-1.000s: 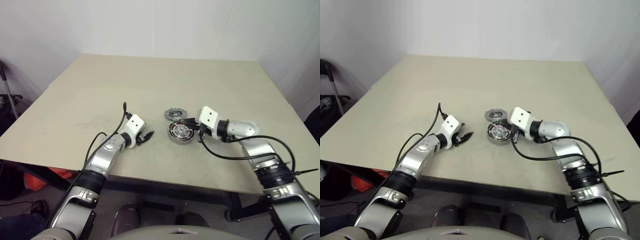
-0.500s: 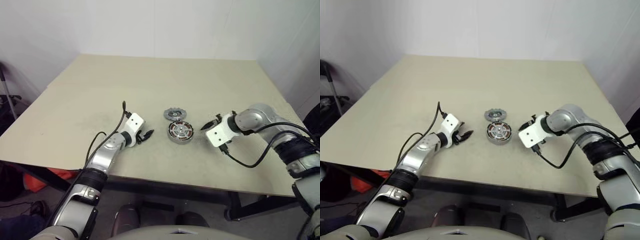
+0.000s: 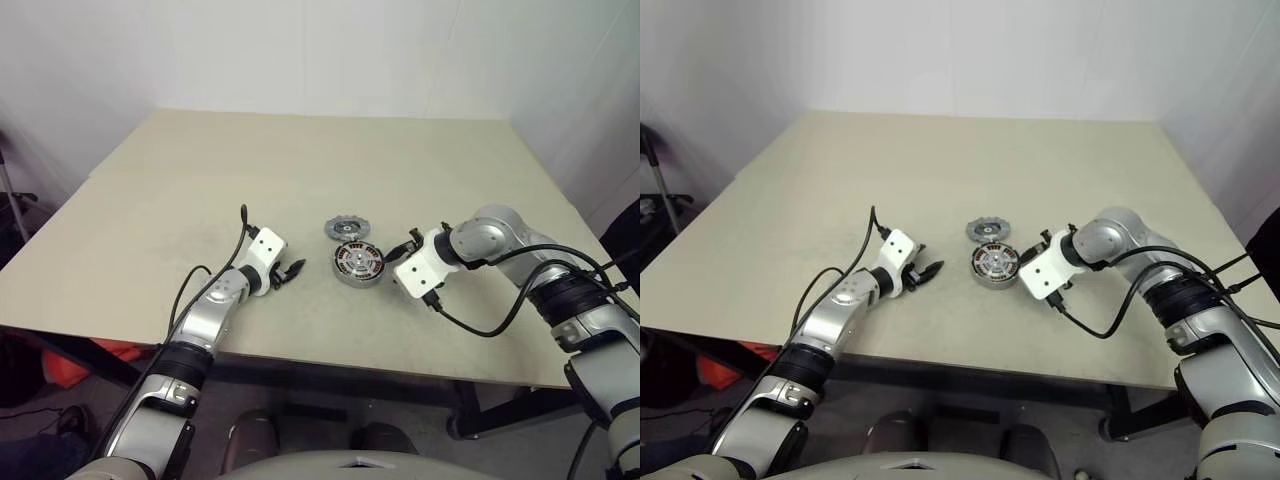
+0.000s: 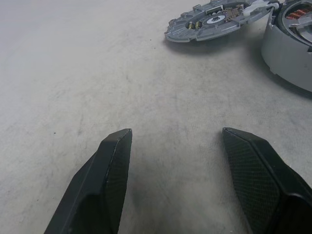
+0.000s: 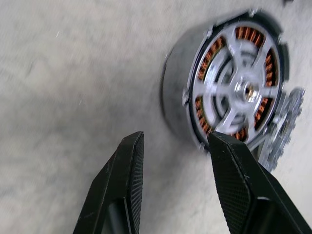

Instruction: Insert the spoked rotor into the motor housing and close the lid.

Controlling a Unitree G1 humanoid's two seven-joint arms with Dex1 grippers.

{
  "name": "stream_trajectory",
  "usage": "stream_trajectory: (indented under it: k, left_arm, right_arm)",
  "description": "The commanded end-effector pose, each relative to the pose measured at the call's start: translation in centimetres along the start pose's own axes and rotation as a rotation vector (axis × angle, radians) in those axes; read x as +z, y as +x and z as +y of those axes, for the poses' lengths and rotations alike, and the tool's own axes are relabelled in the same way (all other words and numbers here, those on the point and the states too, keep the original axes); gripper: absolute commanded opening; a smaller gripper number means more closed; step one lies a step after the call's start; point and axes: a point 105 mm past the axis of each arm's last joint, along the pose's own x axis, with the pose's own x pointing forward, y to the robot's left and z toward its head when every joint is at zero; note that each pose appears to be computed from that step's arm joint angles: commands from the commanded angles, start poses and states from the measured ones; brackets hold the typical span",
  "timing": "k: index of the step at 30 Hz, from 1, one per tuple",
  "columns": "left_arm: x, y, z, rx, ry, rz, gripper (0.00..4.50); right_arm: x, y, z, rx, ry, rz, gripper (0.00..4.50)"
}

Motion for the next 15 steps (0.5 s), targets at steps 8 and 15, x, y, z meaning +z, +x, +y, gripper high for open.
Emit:
stream_trajectory:
  k: [8, 15]
  left_arm:
    - [-0.6, -0.3, 0.2, 0.021, 0.015, 0.028, 3.12]
    - [-0.7, -0.5, 0.6, 0.039, 0.018, 0.03, 3.12]
  right_arm:
    - [0.5, 1.3, -0.4, -0.012, 0.01, -0.018, 2.09]
    - [0.3, 1.6, 0.3, 0.015, 0.002, -0.025, 0.6]
